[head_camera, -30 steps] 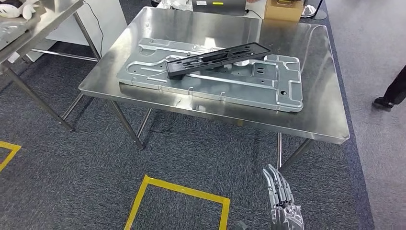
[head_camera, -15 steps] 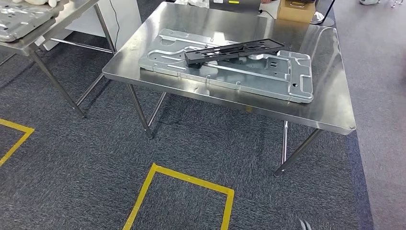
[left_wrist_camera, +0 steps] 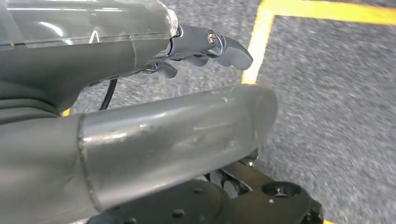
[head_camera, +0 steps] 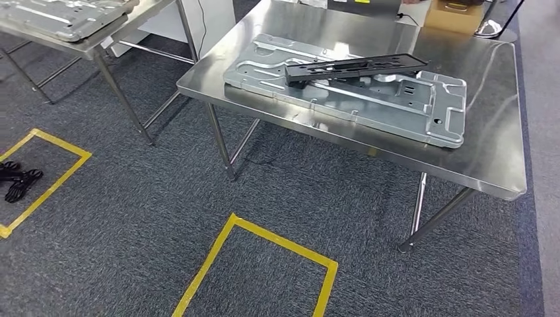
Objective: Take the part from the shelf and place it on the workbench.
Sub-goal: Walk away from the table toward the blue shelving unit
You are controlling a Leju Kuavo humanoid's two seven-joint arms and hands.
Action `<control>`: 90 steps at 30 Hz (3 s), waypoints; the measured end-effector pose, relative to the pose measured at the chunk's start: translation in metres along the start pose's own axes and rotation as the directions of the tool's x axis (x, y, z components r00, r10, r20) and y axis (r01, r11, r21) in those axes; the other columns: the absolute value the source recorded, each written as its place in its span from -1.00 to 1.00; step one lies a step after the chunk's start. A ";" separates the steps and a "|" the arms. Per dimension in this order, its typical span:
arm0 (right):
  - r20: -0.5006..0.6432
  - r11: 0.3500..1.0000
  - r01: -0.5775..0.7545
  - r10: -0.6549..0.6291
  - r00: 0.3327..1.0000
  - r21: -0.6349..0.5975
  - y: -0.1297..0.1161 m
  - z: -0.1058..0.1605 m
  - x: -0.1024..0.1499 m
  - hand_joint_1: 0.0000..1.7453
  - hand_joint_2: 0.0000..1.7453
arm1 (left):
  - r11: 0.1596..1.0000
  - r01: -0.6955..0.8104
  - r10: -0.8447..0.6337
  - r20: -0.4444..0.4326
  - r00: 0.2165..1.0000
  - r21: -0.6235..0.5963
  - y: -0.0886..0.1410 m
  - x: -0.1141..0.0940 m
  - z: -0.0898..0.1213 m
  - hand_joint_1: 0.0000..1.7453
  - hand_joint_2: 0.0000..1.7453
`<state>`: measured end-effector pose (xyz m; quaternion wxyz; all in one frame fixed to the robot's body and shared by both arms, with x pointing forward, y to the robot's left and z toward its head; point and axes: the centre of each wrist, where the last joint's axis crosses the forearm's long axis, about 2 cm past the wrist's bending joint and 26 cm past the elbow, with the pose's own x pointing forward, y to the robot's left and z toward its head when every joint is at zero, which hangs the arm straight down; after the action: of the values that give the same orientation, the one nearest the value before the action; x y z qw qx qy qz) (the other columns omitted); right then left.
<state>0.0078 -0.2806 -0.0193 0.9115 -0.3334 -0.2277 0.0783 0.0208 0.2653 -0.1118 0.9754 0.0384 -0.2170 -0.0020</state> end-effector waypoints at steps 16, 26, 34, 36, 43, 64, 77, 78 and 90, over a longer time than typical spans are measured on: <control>-0.472 0.931 0.179 -0.008 0.882 0.318 0.079 -0.021 -0.022 -1.00 -1.00 | 1.000 0.005 -0.006 0.019 1.000 0.018 0.014 0.004 -0.003 -1.00 -1.00; -0.521 0.906 0.233 -0.016 0.854 0.354 0.091 -0.017 -0.020 -1.00 -1.00 | 1.000 0.008 -0.009 0.025 1.000 0.027 0.020 0.006 -0.005 -1.00 -1.00; -0.449 0.889 0.207 -0.001 0.894 0.409 0.100 -0.016 -0.015 -1.00 -1.00 | 0.999 0.012 -0.014 0.046 0.999 0.048 0.034 0.006 -0.006 -1.00 -1.00; -0.410 0.885 0.176 0.018 0.912 0.431 0.102 -0.019 -0.010 -1.00 -1.00 | 0.998 0.000 -0.003 0.055 0.998 0.063 0.037 0.005 -0.006 -1.00 -1.00; -0.353 0.866 0.125 0.063 0.933 0.484 0.106 -0.026 0.004 -1.00 -1.00 | 0.993 -0.076 0.070 0.071 0.995 0.094 0.042 0.001 -0.005 -1.00 -1.00; -0.298 0.834 0.088 0.095 0.950 0.545 0.111 -0.026 0.008 -1.00 -1.00 | 0.983 -0.127 0.120 0.063 0.991 0.131 0.052 -0.001 -0.004 -1.00 -1.00; -0.275 0.821 0.059 0.121 0.954 0.567 0.111 -0.025 0.009 -1.00 -1.00 | 0.979 -0.143 0.136 0.053 0.989 0.145 0.053 -0.003 -0.004 -1.00 -1.00; -0.276 0.822 0.057 0.124 0.953 0.567 0.111 -0.026 0.008 -1.00 -1.00 | 0.980 -0.145 0.139 0.054 0.989 0.139 0.050 -0.002 -0.004 -1.00 -1.00; -0.293 0.815 0.070 0.124 0.948 0.575 0.114 -0.020 0.003 -1.00 -1.00 | 0.980 -0.153 0.147 0.058 0.987 0.130 0.043 0.000 -0.004 -1.00 -1.00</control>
<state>0.0206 -0.2040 -0.1044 0.9926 -0.0524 -0.0389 0.1023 0.0222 0.3082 -0.1126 0.9625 0.0874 -0.2421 0.0853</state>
